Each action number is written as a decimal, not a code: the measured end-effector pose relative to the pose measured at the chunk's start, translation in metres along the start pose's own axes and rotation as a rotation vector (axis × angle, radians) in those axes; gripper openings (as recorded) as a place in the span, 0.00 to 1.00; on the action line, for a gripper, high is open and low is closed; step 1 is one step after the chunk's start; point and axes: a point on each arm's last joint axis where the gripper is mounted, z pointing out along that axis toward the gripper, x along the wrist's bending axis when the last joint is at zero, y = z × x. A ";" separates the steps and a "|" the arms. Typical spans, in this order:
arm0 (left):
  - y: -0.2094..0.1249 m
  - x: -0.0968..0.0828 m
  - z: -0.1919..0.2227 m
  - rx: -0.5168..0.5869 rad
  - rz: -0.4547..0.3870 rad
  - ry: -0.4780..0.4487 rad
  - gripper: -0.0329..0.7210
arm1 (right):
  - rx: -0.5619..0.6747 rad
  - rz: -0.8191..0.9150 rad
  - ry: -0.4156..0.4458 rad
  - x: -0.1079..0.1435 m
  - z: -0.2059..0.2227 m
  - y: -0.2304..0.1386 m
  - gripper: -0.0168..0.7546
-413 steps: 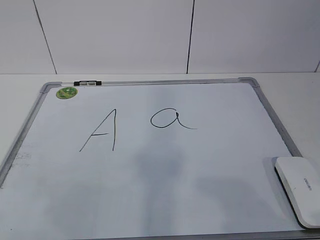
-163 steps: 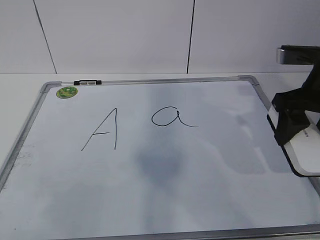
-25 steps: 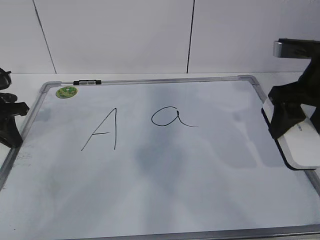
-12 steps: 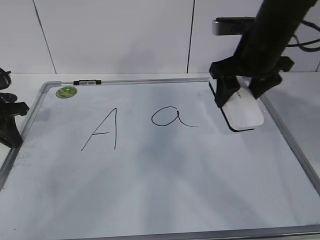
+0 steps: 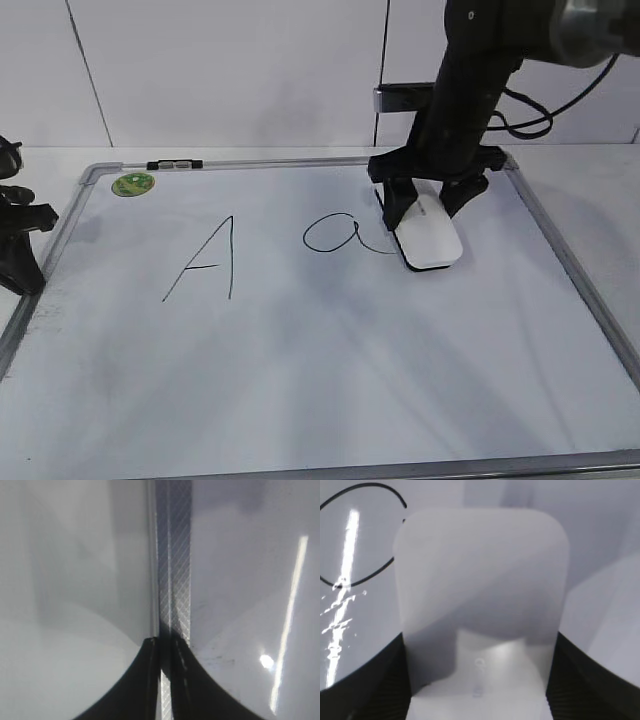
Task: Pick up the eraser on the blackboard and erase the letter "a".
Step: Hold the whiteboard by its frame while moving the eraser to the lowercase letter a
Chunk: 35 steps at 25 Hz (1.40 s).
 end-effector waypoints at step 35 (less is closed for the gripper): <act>0.000 0.000 0.000 0.000 0.000 0.000 0.07 | -0.019 -0.239 -0.014 0.087 0.038 0.010 0.70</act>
